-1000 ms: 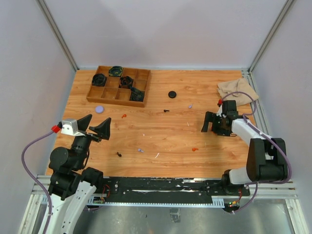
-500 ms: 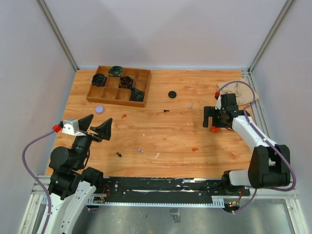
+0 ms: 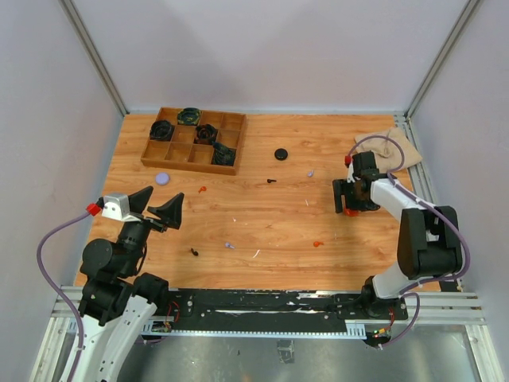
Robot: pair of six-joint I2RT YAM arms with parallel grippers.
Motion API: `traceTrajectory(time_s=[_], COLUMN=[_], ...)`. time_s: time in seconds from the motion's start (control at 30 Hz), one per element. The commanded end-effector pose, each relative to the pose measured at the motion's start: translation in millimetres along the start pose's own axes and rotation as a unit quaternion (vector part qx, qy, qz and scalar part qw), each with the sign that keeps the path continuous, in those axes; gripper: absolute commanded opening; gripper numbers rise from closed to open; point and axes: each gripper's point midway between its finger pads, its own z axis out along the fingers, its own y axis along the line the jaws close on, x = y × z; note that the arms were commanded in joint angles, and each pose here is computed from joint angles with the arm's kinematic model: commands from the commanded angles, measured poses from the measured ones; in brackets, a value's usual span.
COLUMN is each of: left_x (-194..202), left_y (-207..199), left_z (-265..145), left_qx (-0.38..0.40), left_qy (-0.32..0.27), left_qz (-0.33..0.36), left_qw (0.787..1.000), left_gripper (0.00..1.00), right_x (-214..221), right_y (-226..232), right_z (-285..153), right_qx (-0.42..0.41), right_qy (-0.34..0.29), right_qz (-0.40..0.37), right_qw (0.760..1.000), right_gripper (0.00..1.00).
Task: Insert the wireless bluetooth earbuds into the charging case
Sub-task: Pick up the charging case at the center of the board.
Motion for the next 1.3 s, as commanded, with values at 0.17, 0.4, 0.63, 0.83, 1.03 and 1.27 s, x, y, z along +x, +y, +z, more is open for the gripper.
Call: traceTrajectory(time_s=[0.17, 0.4, 0.63, 0.83, 1.03, 1.27], left_x=[0.6, 0.7, 1.4, 7.4, 15.9, 37.8], left_y=[-5.9, -8.8, -11.8, -21.9, -40.4, -58.0], left_z=[3.8, 3.5, 3.7, 7.3, 13.9, 25.6], left_qx=[0.016, 0.025, 0.033, 0.062, 0.108, 0.145], left_qy=[-0.001, -0.001, 0.000, 0.013, 0.043, 0.122], left_qz=[0.005, 0.006, 0.006, 0.009, -0.003, -0.025], left_qw=[1.000, 1.000, 0.999, 0.998, 0.993, 0.982], left_gripper=[0.99, 0.99, 0.99, 0.99, 0.99, 0.99], right_x=[-8.4, -3.4, 0.6, -3.4, -3.2, -9.3], right_y=[-9.5, -9.9, -7.7, 3.8, 29.2, 59.0], right_z=[12.5, 20.8, 19.4, 4.8, -14.6, -50.8], right_qx=[-0.039, -0.040, -0.044, -0.061, -0.086, -0.116], right_qy=[-0.008, 0.008, 0.015, -0.005, -0.033, -0.094], right_qz=[0.018, 0.013, 0.015, 0.016, 0.001, -0.022], right_qw=[0.999, 0.999, 0.999, 0.998, 0.996, 0.989], right_gripper=[0.70, 0.65, 0.56, 0.43, 0.39, 0.38])
